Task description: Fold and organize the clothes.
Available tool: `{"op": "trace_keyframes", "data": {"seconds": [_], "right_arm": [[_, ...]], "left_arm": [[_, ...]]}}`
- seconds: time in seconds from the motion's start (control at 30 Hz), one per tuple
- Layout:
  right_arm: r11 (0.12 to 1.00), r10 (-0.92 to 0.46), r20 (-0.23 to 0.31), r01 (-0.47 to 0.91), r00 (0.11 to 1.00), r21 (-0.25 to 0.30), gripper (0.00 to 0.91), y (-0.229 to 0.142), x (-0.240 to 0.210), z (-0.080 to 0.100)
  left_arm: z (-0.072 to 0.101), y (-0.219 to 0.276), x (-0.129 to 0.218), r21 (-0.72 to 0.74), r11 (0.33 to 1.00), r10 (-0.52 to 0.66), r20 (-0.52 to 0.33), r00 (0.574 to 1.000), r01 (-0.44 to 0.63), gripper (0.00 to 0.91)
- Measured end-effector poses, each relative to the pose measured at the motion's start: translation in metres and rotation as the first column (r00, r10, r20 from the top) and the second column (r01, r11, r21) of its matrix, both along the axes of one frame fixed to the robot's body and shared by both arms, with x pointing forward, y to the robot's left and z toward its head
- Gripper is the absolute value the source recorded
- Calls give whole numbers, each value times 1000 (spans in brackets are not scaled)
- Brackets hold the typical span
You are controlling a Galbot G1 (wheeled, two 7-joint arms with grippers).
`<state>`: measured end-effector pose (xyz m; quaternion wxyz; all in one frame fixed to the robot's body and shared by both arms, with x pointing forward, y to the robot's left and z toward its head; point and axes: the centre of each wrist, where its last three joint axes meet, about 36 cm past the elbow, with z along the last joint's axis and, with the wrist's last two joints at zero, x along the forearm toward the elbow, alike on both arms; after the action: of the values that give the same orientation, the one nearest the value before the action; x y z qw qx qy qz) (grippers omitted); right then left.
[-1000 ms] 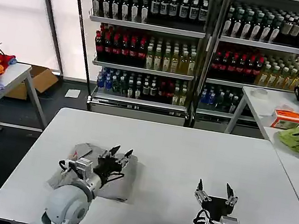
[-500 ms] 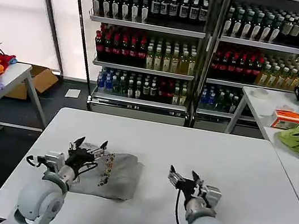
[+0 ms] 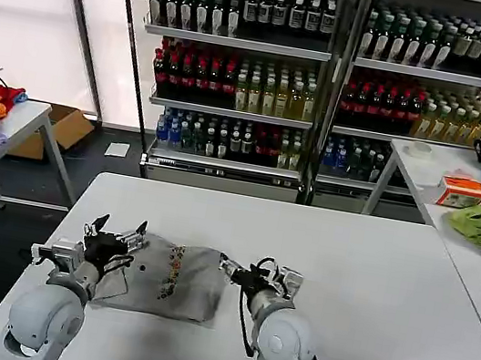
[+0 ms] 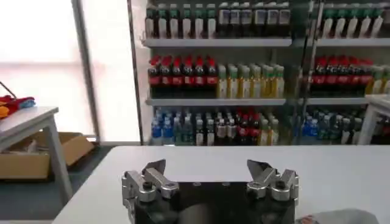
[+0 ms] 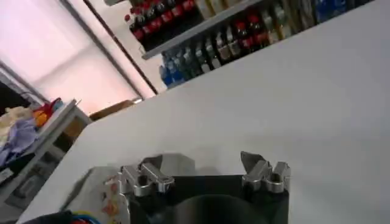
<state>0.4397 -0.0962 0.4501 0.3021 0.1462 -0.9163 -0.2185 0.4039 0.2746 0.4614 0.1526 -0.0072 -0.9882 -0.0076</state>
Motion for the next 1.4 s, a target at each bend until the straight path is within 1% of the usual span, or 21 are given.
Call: {"op": "trace_keyframes", "data": {"seconds": [0.03, 0.1, 0.13, 0.17, 0.27, 0.33, 0.5, 0.57, 0.67, 0.73, 0.77, 0.8, 0.83, 0.87, 1.07, 1.4], "right_arm": [[1000, 4, -6, -4, 1000, 5, 826, 4, 1, -1], [1000, 10, -16, -9, 1000, 10, 796, 11, 3, -3], [1000, 13, -22, -13, 1000, 14, 746, 14, 4, -3], [1000, 15, -28, -15, 1000, 16, 715, 17, 4, -4], [1000, 24, -41, -23, 999, 21, 705, 25, 6, -7], [999, 27, -45, -26, 999, 22, 675, 31, 7, -8], [1000, 12, -66, -10, 998, 30, 675, 38, 12, -13], [999, 6, -75, -4, 997, 32, 705, 40, 13, -14], [999, -4, -87, 7, 996, 37, 705, 40, 14, -17], [999, -12, -96, 15, 995, 35, 645, 39, 15, -20], [999, -16, -99, 20, 995, 38, 312, 40, 15, -21], [999, -20, -101, 24, 995, 40, 121, 40, 15, -22], [999, -25, -103, 30, 994, 41, 121, 40, 16, -23], [998, -33, -105, 37, 994, 43, 0, 40, 16, -24], [997, -55, -103, 59, 993, 44, 0, 35, 15, -29], [997, -69, -69, 70, 995, 19, 0, 20, 7, -30]], "left_arm": [[-1, 1, 0, 3, 1000, 1, -1, 1000, -1, 907], [-2, 2, 1, 8, 1000, 6, -4, 1000, -6, 907], [-2, 3, 1, 11, 1000, 8, -4, 1000, -8, 907], [-3, 4, 0, 13, 1000, 11, -5, 1000, -11, 907], [-4, 6, -1, 17, 1000, 17, -9, 1000, -17, 907], [-5, 7, -2, 19, 1000, 18, -12, 1000, -18, 907], [-4, 8, -4, 23, 999, 22, -15, 1000, -22, 907], [-4, 9, -6, 24, 999, 24, -17, 1000, -23, 907], [-4, 9, -9, 23, 999, 27, -19, 999, -27, 907], [-4, 8, -11, 20, 999, 27, -20, 999, -27, 907], [-5, 8, -11, 19, 999, 28, -22, 999, -27, 907], [-5, 7, -12, 18, 999, 27, -23, 999, -26, 907], [-5, 7, -13, 16, 1000, 26, -23, 999, -26, 907], [-5, 6, -14, 14, 1000, 26, -25, 999, -26, 907], [-8, 2, -19, 6, 1000, 24, -38, 999, -23, 907], [-6, 1, -23, 5, 1000, 26, -41, 999, -26, 907]]}}
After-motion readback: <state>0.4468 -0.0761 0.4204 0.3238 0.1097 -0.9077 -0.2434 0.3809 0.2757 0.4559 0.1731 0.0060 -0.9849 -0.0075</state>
